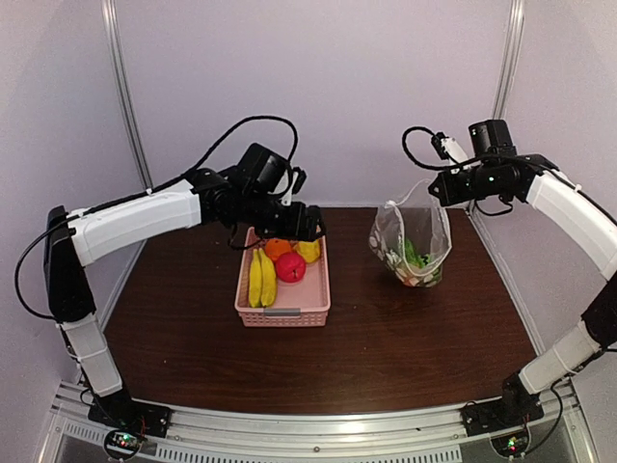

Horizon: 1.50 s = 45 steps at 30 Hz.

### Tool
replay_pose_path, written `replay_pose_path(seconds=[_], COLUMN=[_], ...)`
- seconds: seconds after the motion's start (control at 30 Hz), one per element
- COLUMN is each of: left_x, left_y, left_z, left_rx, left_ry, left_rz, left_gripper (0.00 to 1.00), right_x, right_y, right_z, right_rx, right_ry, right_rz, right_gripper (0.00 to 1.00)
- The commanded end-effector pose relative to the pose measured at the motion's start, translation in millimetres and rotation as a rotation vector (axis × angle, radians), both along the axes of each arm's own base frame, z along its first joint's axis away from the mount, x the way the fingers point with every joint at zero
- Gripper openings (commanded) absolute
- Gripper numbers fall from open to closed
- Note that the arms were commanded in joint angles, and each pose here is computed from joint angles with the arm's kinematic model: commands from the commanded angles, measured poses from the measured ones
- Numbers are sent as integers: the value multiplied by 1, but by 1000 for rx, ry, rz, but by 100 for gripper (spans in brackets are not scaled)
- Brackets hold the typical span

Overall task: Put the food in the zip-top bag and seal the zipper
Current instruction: Pick up the fake fruit from the bin.

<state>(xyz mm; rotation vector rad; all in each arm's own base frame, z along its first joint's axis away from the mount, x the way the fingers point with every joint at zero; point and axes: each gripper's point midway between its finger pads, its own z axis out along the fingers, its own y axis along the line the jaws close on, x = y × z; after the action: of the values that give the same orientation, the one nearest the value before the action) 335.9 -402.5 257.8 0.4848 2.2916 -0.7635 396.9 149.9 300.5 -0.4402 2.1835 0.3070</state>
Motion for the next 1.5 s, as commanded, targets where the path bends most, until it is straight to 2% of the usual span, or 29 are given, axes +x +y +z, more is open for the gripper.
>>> replay_pose_path(seconds=[0.0,0.2,0.53,0.7,1.03,1.27,1.47], left_x=[8,24,65,78,99,97,82], left_y=[76,89,64,54,45,48,46], left_z=[-92,-122,-155,-170,-187,-190,-140], left_rx=[399,454,372,318,299,310,221], left_ry=[60,102,111,135,140,154,145], left_rz=[174,222,178,184,206,210,185], left_gripper=[89,87,93,89,84,64,55], right_x=[9,-3,-5,-9,-12,-12,-13], right_y=[-11,25,31,32,34,34,34], right_z=[23,-23,-28,-34,-38,-36,-36], right_rx=[-45,-26,-8,-2,13,11,10], right_ry=[-120,-6,14,32,45,41,40], right_rz=[-60,60,87,95,103,102,104], right_gripper=[0,0,0,0,0,0,0])
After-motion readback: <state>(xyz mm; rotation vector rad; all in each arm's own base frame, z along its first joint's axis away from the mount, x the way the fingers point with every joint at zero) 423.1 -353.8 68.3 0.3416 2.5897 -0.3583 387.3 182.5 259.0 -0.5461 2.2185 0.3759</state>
